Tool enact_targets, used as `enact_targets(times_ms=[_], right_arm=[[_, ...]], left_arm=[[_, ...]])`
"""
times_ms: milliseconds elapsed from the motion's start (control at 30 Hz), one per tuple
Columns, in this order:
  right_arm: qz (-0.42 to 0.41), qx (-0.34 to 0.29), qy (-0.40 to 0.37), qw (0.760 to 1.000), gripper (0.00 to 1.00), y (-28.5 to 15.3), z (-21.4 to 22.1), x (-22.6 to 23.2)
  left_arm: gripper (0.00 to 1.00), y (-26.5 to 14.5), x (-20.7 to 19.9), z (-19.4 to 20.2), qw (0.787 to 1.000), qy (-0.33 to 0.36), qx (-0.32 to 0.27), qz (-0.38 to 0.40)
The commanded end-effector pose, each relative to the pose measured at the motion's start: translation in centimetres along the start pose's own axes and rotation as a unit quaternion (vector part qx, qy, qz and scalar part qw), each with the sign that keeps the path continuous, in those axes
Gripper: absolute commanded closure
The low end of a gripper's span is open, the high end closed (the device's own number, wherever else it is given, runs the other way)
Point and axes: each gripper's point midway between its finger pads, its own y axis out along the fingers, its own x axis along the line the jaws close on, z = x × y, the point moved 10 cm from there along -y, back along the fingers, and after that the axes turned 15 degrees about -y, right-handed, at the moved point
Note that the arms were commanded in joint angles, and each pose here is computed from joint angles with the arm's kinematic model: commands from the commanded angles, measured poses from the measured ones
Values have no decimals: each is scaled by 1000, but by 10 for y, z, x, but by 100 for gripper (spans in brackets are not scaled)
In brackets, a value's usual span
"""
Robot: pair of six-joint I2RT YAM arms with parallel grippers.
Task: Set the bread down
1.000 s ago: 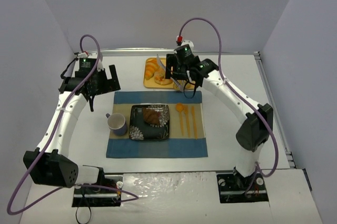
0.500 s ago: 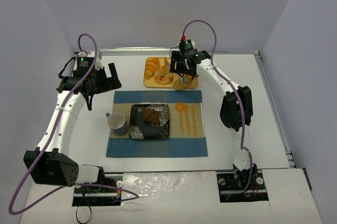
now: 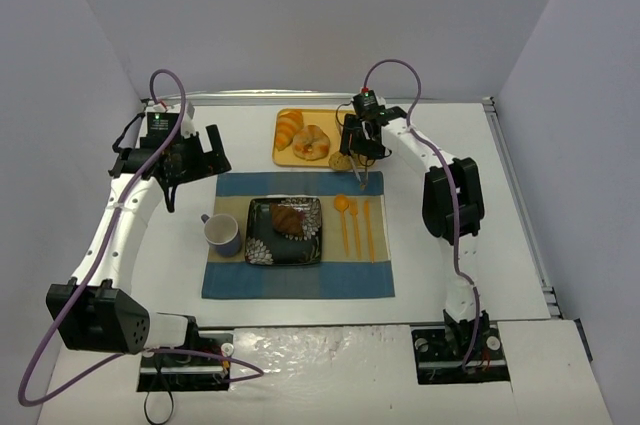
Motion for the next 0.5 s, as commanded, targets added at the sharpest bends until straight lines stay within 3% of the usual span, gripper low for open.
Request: enact_targets(times_ms=[0, 467], right_arm=[[-8, -89, 8, 996, 37, -64, -34, 1], [-18, -85, 9, 996, 37, -82, -22, 0]], left_arm=[[3, -10, -8, -9, 999, -3, -34, 32], [3, -12, -7, -7, 999, -5, -34, 31]])
